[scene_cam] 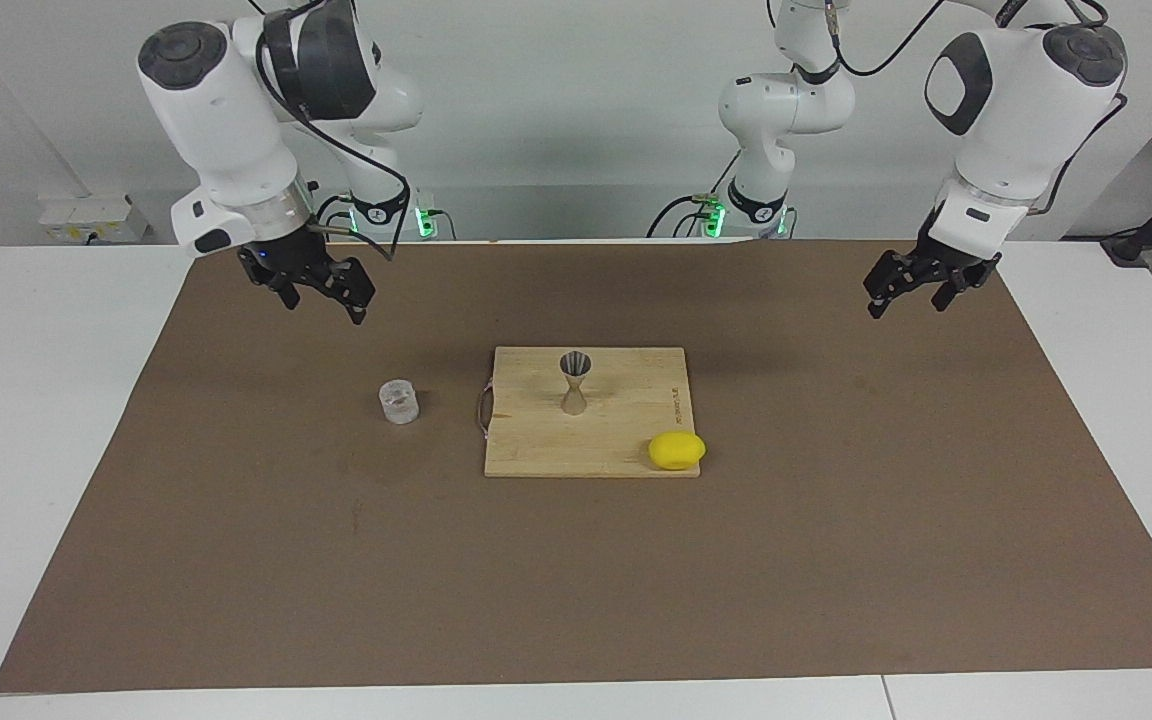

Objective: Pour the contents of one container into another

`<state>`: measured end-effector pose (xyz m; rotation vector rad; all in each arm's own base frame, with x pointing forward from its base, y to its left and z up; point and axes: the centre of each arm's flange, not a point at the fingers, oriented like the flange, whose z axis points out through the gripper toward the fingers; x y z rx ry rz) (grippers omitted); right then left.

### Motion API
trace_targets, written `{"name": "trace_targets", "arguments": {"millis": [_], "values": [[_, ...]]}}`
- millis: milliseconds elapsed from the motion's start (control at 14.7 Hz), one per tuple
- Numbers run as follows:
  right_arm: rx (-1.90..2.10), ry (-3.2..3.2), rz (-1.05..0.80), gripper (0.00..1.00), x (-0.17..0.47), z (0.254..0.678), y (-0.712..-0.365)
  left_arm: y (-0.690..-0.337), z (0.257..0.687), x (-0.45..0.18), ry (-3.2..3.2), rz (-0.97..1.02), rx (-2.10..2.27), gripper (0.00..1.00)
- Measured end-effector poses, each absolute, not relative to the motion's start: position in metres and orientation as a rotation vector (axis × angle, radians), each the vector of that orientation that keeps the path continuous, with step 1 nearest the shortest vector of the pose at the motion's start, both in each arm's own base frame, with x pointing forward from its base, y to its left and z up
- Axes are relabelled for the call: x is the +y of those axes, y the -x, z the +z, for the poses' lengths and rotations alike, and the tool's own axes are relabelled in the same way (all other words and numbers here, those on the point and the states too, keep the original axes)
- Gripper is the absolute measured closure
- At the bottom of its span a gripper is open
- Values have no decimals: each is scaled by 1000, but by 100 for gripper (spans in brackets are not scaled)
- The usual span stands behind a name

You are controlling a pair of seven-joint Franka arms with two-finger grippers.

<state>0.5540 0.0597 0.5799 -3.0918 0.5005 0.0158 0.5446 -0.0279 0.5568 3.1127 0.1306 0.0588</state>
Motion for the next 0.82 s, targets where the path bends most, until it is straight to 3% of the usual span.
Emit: {"name": "trace_targets", "arguments": {"millis": [272,815], "values": [[523,3105,20,0,40,624,-548,-544,556,-28,-3111,48,142,0],[333,3138,117,0,30,614,-543,-543,555,-22,-3111,34,160,0]]}}
